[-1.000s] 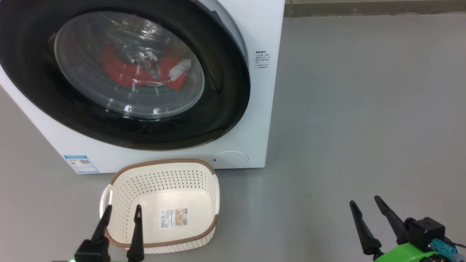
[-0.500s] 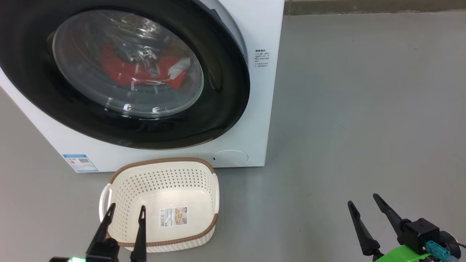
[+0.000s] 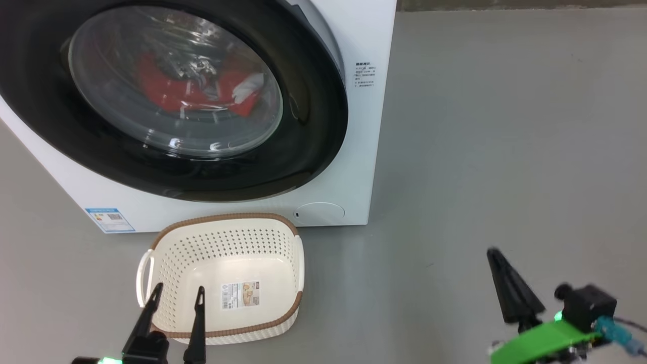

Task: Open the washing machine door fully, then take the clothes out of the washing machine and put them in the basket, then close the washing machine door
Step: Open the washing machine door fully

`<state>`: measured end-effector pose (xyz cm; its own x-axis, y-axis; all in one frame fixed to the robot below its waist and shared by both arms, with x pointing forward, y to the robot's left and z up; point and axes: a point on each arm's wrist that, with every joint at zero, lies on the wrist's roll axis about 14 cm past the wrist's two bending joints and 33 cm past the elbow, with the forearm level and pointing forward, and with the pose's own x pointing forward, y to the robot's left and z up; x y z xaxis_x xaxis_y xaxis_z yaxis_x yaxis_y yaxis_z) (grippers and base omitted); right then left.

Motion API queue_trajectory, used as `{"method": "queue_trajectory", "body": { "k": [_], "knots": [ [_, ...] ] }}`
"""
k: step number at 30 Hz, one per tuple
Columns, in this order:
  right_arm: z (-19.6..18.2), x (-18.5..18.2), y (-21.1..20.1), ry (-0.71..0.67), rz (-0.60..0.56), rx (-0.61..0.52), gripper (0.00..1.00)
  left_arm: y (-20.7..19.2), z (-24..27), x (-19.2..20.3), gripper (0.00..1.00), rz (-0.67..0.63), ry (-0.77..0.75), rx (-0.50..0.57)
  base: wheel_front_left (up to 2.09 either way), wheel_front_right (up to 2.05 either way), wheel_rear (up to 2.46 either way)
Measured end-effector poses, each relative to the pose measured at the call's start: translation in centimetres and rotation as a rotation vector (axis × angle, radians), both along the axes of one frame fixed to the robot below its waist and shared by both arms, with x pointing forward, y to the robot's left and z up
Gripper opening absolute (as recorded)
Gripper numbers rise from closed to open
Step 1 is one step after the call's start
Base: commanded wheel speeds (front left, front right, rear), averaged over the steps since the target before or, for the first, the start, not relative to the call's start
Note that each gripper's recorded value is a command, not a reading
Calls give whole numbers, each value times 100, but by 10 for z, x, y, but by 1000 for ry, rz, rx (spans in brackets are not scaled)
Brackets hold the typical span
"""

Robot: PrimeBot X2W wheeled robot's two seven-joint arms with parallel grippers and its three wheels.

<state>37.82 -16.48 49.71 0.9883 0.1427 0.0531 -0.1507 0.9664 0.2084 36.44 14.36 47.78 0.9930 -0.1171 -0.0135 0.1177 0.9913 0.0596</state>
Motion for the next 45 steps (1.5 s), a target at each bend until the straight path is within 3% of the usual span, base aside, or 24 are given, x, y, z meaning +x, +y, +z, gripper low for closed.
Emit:
{"method": "queue_trajectory", "body": {
  "k": [13,18,33,45],
  "knots": [
    [124,96,21,-302,67,336,0,-15,2,14,100,-28,-4,-27,0,0,0],
    [140,126,25,-316,95,424,0,-10,1,16,100,-10,0,-28,0,0,0],
    [133,197,79,-87,305,608,0,0,-6,27,100,26,21,-29,0,0,0],
    [95,226,122,284,508,768,0,3,-18,43,100,48,51,-56,0,0,0]
  ]
}}
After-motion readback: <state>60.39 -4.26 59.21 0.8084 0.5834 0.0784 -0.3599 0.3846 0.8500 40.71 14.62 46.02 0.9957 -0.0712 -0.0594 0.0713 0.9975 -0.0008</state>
